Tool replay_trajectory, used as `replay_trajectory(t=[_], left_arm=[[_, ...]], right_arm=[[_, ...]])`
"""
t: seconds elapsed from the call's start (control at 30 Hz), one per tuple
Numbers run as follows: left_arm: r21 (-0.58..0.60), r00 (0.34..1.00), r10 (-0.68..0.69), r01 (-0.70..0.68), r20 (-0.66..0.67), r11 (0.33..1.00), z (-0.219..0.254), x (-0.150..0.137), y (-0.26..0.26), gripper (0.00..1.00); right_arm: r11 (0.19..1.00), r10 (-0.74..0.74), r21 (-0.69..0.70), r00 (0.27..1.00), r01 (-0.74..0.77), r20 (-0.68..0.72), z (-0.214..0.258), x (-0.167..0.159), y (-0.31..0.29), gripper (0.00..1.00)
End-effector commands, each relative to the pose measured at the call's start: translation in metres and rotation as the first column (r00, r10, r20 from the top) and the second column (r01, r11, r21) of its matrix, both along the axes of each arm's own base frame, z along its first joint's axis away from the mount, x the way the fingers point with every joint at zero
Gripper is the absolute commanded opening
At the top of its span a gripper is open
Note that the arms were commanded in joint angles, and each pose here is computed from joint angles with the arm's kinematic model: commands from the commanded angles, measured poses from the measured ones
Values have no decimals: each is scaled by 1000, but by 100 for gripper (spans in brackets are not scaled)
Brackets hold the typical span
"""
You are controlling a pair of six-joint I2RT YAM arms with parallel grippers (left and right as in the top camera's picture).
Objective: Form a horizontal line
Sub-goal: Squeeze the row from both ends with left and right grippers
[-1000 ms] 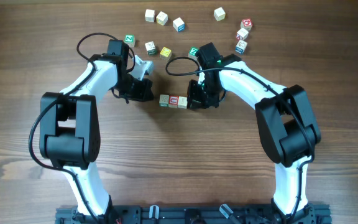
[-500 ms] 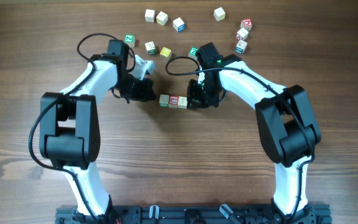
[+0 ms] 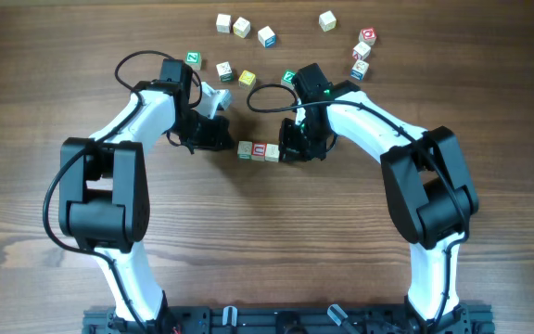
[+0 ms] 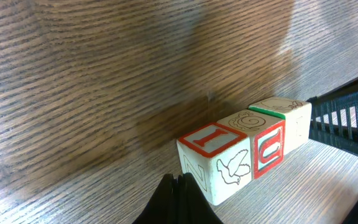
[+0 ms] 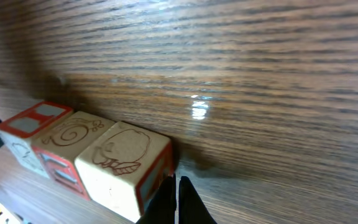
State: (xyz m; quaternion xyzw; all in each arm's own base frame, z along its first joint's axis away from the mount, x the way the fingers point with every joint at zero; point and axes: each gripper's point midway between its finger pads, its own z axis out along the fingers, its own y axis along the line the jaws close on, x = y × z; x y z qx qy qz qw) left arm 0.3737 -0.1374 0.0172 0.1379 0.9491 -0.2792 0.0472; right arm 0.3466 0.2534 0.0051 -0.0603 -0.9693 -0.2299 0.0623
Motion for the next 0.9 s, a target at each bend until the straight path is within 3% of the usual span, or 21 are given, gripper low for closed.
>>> replay_trajectory(t=[0.0, 0.87], left_arm=[[-20, 999, 10, -10, -35, 1000, -5, -5, -4, 4], [-12, 991, 52, -54, -123, 998, -26, -12, -4, 4]], right_arm=[[999, 11, 34, 1000, -11, -6, 4, -4, 6, 5], [999, 12, 34, 1000, -12, -5, 4, -4, 6, 4]])
